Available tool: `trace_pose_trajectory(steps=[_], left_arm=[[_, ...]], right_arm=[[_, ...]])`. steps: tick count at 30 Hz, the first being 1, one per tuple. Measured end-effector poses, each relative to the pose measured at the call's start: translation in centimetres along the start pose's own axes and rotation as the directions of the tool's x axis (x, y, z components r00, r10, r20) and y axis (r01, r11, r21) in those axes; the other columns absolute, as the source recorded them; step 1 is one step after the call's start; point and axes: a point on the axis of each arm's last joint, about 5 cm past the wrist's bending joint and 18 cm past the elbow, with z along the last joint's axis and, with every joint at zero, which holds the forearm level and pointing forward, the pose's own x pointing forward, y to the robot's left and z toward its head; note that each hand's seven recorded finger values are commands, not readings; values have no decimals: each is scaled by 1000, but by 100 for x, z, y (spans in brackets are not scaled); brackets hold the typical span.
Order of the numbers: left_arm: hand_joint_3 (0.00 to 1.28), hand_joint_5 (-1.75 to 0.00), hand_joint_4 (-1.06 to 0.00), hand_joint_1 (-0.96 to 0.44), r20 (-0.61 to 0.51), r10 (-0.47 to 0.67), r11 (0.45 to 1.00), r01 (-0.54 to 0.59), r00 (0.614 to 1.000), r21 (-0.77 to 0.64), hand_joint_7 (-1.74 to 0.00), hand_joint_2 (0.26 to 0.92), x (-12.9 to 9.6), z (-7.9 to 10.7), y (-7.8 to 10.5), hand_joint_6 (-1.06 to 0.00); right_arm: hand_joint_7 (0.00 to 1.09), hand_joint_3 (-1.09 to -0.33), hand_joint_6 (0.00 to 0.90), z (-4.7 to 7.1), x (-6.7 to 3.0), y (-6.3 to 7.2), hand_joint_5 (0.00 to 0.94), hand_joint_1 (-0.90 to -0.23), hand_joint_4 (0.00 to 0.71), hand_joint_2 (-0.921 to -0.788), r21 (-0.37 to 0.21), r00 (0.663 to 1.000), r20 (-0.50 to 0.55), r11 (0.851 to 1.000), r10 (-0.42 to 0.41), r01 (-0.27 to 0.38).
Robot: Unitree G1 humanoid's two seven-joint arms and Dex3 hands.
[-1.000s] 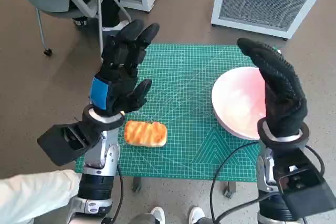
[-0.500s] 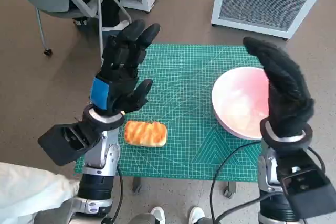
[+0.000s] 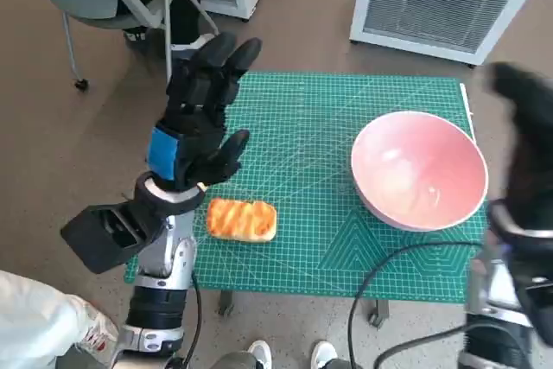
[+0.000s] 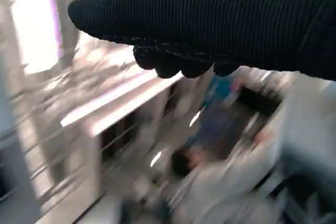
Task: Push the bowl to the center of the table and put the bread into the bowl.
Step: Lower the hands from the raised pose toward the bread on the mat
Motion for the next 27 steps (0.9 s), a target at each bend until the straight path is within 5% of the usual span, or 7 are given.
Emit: trace_pose_trajectory(steps=[14,19,27], left_arm=[[495,-452,1,-466,-4,18,1000,-18,1000,8,-640,921,1,-1,-3,1],[497,-448,1,-465,-4,18,1000,-18,1000,8,-640,921,2,-2,-7,1],[494,-460,1,-461,-5,17,1000,-17,1000,11,-647,921,0,2,1,1]], right_arm=[[525,-795,45,-367,-231,-417,2,-506,244,-921,-164,932,-263,963,-249,211],[455,-815,83,-489,-323,-462,0,-455,231,-921,-168,860,-394,946,-323,279],[274,-785,101,-618,-501,-425,3,-462,197,-921,-168,731,-582,932,-356,320]])
